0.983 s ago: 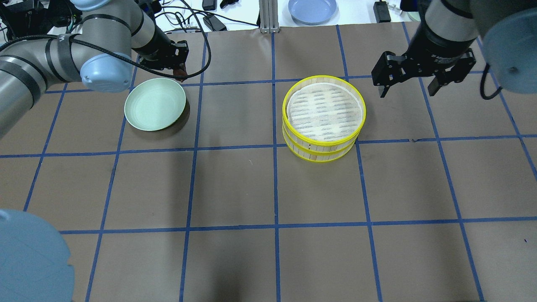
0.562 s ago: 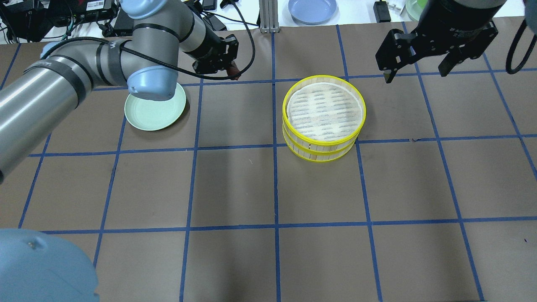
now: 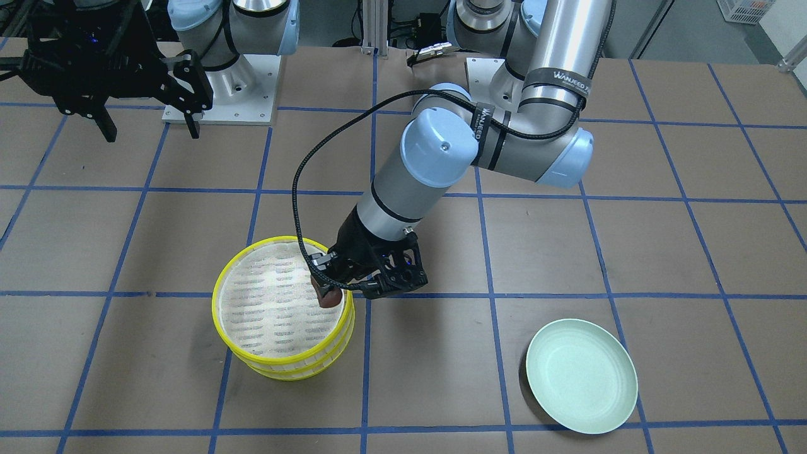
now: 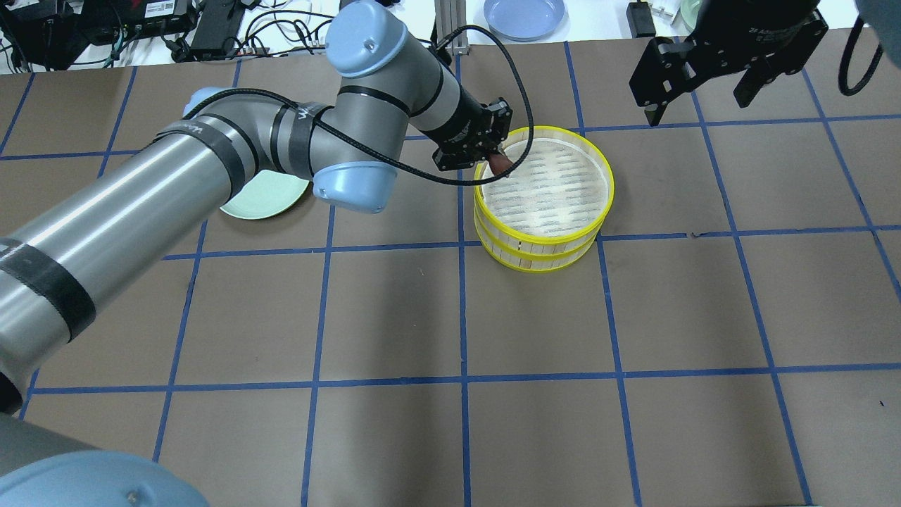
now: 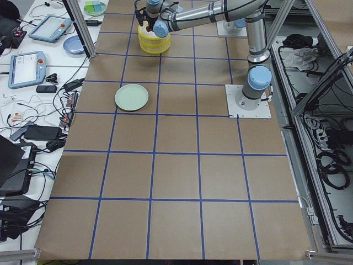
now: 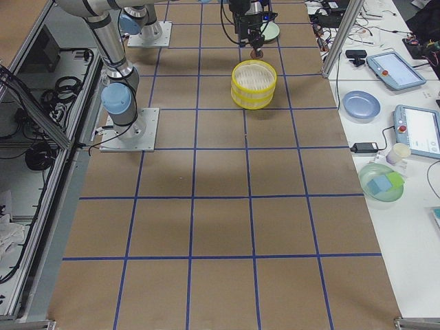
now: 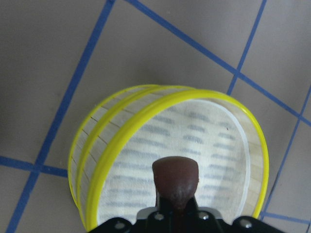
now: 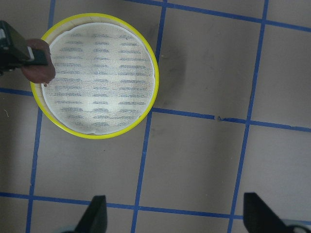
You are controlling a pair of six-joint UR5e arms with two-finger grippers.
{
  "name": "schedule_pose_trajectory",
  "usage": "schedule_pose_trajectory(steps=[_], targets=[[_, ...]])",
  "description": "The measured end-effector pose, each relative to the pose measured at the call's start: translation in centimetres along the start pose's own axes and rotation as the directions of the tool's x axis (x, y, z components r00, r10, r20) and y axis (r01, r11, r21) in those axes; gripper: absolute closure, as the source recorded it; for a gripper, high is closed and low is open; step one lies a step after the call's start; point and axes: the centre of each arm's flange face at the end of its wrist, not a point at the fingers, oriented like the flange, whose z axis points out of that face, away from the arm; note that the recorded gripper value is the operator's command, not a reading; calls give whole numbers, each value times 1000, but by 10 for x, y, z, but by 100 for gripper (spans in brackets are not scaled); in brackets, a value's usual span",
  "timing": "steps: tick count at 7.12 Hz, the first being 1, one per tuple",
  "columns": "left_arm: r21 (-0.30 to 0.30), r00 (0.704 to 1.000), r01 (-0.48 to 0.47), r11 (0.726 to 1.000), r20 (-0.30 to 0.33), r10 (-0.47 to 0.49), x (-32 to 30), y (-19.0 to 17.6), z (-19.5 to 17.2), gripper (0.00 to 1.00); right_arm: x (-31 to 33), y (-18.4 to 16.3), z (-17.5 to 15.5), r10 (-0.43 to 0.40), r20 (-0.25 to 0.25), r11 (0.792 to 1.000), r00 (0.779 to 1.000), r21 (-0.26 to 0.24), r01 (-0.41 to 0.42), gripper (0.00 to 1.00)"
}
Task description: Stack buns with steamer
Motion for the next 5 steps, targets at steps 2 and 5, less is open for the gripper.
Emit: schedule_pose_trajectory(steps=[2,5], targets=[[-72,1000,1,997,-20,-2,0,13,20,0,0,0,2,-5,-1,1000,1000,-1,5,0],[-94,1000,-5,996,-24,3,1,16,24,0,-3,-2,5,-5,23,1000,1000,-1,5,0]])
